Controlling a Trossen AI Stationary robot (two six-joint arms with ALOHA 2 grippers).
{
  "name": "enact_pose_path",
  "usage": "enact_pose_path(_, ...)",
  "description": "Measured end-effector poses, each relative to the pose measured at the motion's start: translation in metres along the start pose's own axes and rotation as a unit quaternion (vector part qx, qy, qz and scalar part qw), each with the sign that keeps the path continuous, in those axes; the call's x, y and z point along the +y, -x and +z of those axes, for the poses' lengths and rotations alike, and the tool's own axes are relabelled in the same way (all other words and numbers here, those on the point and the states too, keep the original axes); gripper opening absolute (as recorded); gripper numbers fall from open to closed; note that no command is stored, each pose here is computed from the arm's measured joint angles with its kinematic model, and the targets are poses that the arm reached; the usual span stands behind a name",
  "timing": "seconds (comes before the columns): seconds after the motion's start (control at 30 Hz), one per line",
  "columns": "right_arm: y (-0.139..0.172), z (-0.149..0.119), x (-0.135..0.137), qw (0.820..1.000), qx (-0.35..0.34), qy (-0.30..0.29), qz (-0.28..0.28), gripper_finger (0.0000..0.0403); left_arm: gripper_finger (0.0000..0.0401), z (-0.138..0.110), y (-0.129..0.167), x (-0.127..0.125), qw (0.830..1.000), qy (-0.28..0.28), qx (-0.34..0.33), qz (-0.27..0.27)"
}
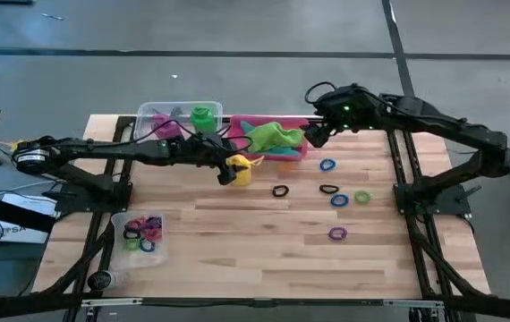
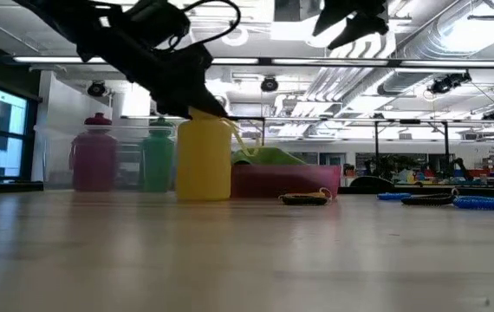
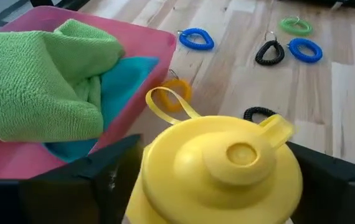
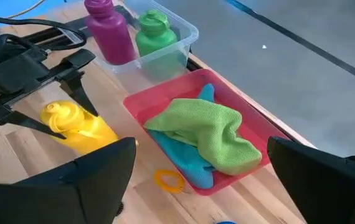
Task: Pick & Place Sports Items
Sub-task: Put the yellow tumbler into the top transparent bin
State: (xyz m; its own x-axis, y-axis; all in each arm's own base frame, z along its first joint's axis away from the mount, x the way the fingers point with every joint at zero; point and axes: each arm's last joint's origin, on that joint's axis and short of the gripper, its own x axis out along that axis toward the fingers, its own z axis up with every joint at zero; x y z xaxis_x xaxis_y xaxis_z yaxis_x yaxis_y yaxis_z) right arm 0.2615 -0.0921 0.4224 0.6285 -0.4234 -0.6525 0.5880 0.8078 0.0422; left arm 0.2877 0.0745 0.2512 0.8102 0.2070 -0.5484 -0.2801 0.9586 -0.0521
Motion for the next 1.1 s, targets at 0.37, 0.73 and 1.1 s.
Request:
enact_pose_path(0.37,0.0,0.0,0.0,1.0,0.0,0.0,0.0,0.0294,0.021,0.001,0.001,0.0,1.0,0.03,-0.002,0.0)
enact_pose_path(0.73,0.0,-0.002,0.0,1.0,0.008,0.002,-0.001,0.0294,0.0205,0.014,0.029,-0.001,0.997,0.06,-0.051,-0.006)
enact_pose_path(1.1,0.0,-0.004,-0.001,1.0,0.02,0.005,-0.004,0.0294,0.0205,0.035,0.117,0.001,0.979,0.064,-0.19,0.031)
